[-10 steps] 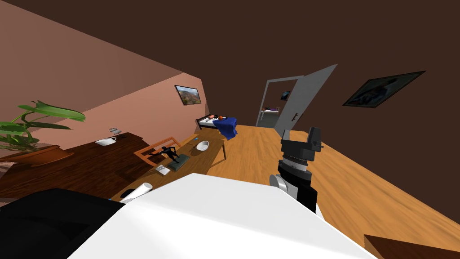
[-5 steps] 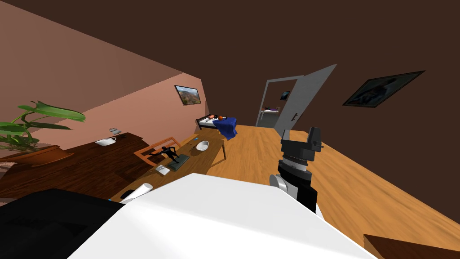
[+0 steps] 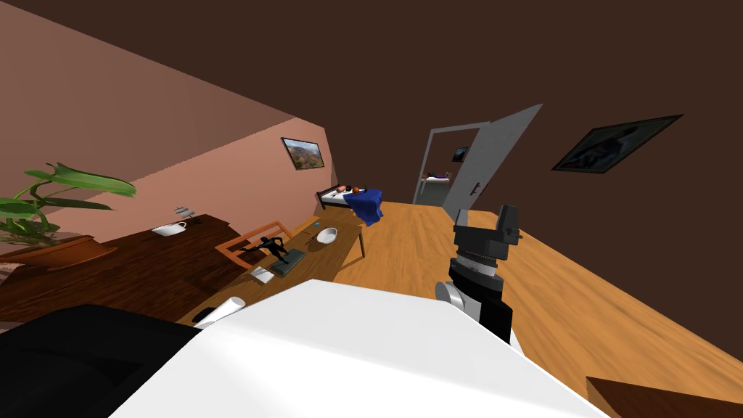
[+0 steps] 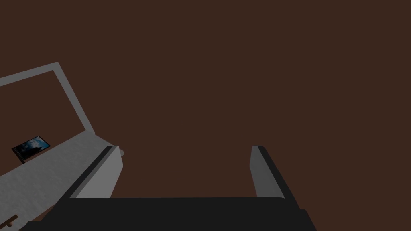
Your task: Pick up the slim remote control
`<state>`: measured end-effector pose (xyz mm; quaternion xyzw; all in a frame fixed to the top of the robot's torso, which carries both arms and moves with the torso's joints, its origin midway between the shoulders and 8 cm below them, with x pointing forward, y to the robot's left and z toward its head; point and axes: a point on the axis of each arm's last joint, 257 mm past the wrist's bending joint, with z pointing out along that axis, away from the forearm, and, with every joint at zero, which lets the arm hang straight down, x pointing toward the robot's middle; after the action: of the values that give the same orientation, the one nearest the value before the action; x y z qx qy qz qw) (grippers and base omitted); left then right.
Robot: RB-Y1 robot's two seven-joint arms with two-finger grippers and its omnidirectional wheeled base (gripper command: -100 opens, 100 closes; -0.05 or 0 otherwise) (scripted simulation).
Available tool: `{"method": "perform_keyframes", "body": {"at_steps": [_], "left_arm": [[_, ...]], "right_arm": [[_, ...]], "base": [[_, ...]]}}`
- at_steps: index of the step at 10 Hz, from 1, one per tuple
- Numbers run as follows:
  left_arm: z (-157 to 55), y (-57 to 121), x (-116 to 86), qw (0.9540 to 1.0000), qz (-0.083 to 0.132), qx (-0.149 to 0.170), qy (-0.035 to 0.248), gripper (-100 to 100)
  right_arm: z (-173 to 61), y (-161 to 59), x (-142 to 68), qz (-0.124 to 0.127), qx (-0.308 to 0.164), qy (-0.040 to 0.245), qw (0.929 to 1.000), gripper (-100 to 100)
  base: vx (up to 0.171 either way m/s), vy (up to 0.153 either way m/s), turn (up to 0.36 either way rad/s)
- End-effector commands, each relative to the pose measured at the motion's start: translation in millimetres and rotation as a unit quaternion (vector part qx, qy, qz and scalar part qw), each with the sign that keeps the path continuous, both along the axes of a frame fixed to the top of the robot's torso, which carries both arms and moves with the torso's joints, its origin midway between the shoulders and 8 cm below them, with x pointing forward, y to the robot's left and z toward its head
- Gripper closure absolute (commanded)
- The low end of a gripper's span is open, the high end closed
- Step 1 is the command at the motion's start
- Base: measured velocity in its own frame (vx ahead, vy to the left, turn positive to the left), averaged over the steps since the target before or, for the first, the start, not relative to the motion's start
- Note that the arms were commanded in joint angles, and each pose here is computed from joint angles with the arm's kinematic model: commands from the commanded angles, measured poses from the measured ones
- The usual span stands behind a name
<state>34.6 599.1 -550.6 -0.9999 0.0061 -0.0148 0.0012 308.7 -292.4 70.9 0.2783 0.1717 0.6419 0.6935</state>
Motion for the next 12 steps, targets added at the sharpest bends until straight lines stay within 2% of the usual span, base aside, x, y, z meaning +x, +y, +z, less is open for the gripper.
{"method": "perform_keyframes", "body": {"at_steps": [1, 2, 3, 5, 6, 7, 8, 9, 10, 11, 12], "left_arm": [[0.4, -1.0, -8.6, 1.0, 0.008, 0.001, 0.006, 100], [3.3, 3.0, 0.2, 1.0, 0.001, 0.006, -0.001, 100], [2.6, 0.9, -17.2, 0.9998, 0.014, 0.006, 0.011, 100], [6.8, 6.0, -4.1, 0.9999, 0.003, 0.013, 0.0, 100], [6.0, 2.6, -20.8, 0.9997, 0.016, 0.012, 0.012, 100], [9.8, 6.6, -8.4, 0.9998, 0.006, 0.018, 0.001, 100], [10.0, 6.8, -7.7, 0.9998, 0.006, 0.018, 0.001, 100], [8.3, 1.3, -25.9, 0.9996, 0.018, 0.014, 0.014, 100], [12.7, 5.3, -11.4, 0.9997, 0.008, 0.021, 0.002, 100], [10.5, -1.8, -30.7, 0.9995, 0.021, 0.015, 0.016, 100], [14.0, 0.9, -18.2, 0.9997, 0.013, 0.02, 0.005, 100]], "right_arm": [[0.0, 0.0, 0.0, 0.0, 0.0, 0.0, 1.0, 0], [0.0, 0.0, 0.0, 0.0, 0.0, 0.0, 1.0, 0], [0.0, 0.0, 0.0, 0.0, 0.0, 0.0, 1.0, 0], [0.0, 0.0, 0.0, 0.0, 0.0, 0.0, 1.0, 0], [0.0, 0.0, 0.0, 0.0, 0.0, 0.0, 1.0, 0], [0.0, 0.0, 0.0, 0.0, 0.0, 0.0, 1.0, 0], [0.0, 0.0, 0.0, 0.0, 0.0, 0.0, 1.0, 0], [0.0, 0.0, 0.0, 0.0, 0.0, 0.0, 1.0, 0], [0.0, 0.0, 0.0, 0.0, 0.0, 0.0, 1.0, 0], [0.0, 0.0, 0.0, 0.0, 0.0, 0.0, 1.0, 0], [0.0, 0.0, 0.0, 0.0, 0.0, 0.0, 1.0, 0]], "base": [[0.003, 0.024, -0.014], [-0.002, 0.014, 0.013], [0.005, 0.019, -0.037], [0.001, 0.017, 0.001], [0.011, 0.016, -0.041], [0.003, 0.019, -0.003], [-0.002, 0.011, 0.0], [0.006, 0.018, -0.047], [0.001, 0.021, 0.005], [0.006, 0.026, -0.039], [0.0, 0.021, -0.002]]}}
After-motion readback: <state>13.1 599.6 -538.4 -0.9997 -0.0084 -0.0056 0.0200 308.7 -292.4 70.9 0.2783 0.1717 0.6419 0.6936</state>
